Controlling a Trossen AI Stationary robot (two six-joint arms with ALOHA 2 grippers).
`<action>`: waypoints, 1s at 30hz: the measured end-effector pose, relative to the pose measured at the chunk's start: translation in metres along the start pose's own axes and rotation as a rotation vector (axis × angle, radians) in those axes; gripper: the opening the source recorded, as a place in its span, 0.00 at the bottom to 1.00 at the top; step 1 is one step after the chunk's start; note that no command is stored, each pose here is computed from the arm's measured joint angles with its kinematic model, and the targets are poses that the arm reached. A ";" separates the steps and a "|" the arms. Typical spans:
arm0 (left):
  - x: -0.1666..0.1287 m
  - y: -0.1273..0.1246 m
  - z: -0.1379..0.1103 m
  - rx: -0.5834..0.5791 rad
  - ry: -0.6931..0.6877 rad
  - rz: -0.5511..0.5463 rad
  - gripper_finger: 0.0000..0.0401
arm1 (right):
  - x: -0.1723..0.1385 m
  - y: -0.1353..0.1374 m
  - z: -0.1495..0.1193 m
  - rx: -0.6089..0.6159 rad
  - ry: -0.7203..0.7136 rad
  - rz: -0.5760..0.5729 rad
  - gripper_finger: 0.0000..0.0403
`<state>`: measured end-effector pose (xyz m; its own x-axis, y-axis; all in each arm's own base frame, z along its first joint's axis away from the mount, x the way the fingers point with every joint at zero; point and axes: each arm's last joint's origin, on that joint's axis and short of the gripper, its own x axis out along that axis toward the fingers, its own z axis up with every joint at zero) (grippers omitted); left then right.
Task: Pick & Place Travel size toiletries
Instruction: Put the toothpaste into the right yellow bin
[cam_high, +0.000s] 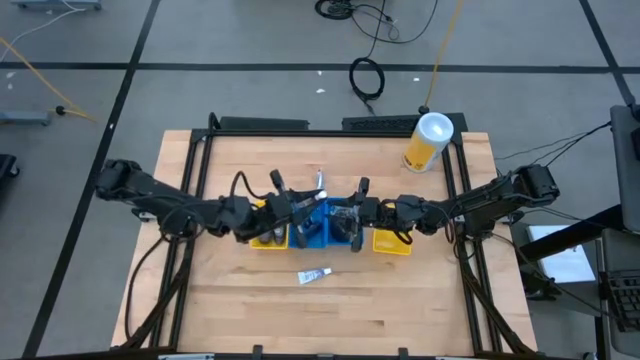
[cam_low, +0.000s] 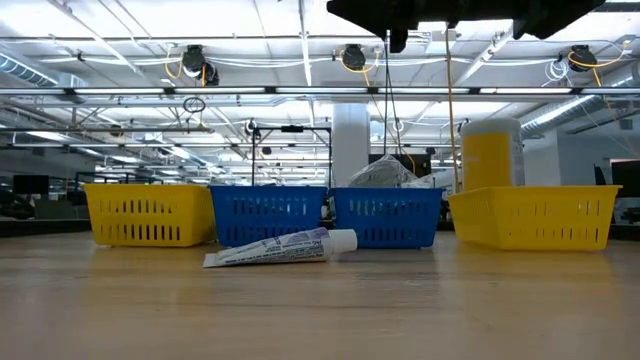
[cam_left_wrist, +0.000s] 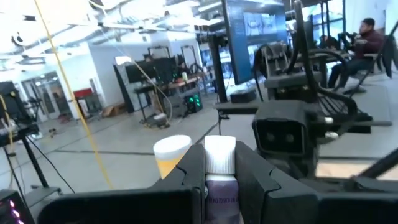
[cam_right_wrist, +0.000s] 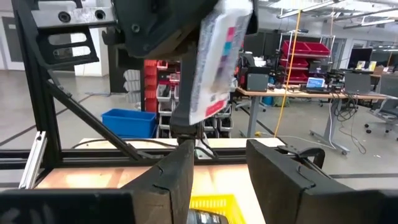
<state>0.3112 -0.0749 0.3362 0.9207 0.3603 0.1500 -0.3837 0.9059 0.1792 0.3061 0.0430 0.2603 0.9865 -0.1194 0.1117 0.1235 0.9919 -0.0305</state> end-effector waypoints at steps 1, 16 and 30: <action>0.002 0.000 -0.001 0.001 -0.009 0.008 0.10 | 0.000 0.000 0.000 0.000 0.001 0.000 0.35; 0.033 -0.007 -0.031 -0.008 -0.126 0.053 0.10 | 0.000 -0.002 0.001 0.038 -0.003 -0.074 0.35; 0.040 -0.011 -0.033 -0.013 -0.201 0.064 0.10 | 0.000 -0.006 0.000 0.066 0.003 -0.140 0.26</action>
<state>0.3552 -0.0632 0.3079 0.8613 0.3664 0.3521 -0.4386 0.8859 0.1511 0.3056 0.0372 0.2603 0.9605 -0.2564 0.1078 0.2523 0.9663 0.0509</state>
